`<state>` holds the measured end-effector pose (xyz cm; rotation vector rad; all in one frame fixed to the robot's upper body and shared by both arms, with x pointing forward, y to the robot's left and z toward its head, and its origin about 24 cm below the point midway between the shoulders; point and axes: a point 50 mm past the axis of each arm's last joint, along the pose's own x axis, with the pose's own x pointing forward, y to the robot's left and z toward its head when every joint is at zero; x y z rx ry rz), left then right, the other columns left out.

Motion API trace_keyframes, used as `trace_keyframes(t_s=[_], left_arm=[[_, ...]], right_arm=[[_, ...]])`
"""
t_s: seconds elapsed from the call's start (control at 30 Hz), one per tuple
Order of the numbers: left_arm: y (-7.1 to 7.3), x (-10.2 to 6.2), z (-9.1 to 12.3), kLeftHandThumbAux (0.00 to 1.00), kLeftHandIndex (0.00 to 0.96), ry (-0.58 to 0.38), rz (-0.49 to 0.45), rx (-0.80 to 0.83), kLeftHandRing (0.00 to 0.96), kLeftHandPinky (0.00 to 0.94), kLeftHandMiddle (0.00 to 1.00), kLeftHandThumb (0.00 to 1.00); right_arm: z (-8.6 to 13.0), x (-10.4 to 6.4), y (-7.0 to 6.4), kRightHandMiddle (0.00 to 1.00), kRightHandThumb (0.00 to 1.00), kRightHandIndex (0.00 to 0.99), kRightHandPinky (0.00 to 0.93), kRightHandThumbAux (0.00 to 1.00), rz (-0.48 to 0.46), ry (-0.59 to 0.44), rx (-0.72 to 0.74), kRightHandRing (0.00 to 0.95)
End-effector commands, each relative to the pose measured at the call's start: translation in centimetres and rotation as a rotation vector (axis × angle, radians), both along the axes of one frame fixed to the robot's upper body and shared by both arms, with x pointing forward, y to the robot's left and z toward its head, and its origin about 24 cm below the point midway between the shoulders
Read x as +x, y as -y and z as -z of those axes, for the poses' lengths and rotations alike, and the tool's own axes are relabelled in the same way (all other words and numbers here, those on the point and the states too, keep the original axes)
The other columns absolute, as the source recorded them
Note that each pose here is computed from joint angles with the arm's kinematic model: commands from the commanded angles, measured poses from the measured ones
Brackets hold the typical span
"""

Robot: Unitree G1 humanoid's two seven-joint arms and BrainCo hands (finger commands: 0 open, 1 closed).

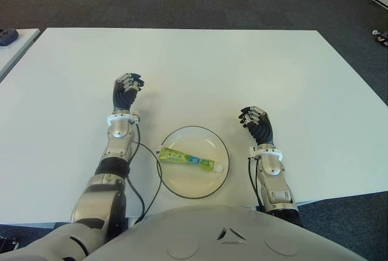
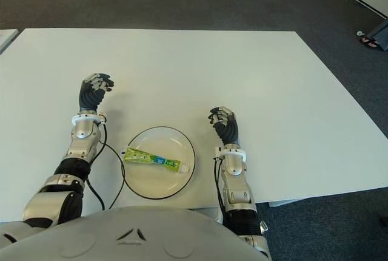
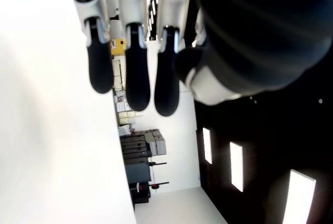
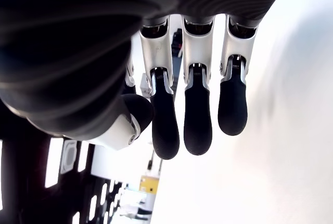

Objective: Put the toothpaste on the table into the plate.

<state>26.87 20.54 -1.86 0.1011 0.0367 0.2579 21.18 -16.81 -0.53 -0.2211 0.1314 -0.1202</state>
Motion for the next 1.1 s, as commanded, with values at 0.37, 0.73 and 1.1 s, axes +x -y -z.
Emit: trace_keyframes(t_s=[0.37,0.73,1.1], left_arm=[[0.7,-2.0,1.5,0.716,0.436,-0.062,0.019,0.046,0.601,0.561,0.615,0.705],[1.0,-3.2,2.3,0.716,0.437,-0.121,0.041,0.056,0.610,0.563,0.627,0.707],[1.1,-3.8,2.9,0.716,0.437,-0.132,0.041,0.038,0.597,0.546,0.623,0.709]], right_arm=[[0.0,1.0,-0.3,0.557,0.706,0.429,0.579,0.732,-0.007,0.015,0.022,0.563],[0.0,1.2,-0.6,0.555,0.707,0.429,0.588,0.733,-0.003,0.034,0.034,0.567],[0.0,1.2,-0.6,0.562,0.707,0.429,0.595,0.732,0.007,0.041,0.038,0.575]])
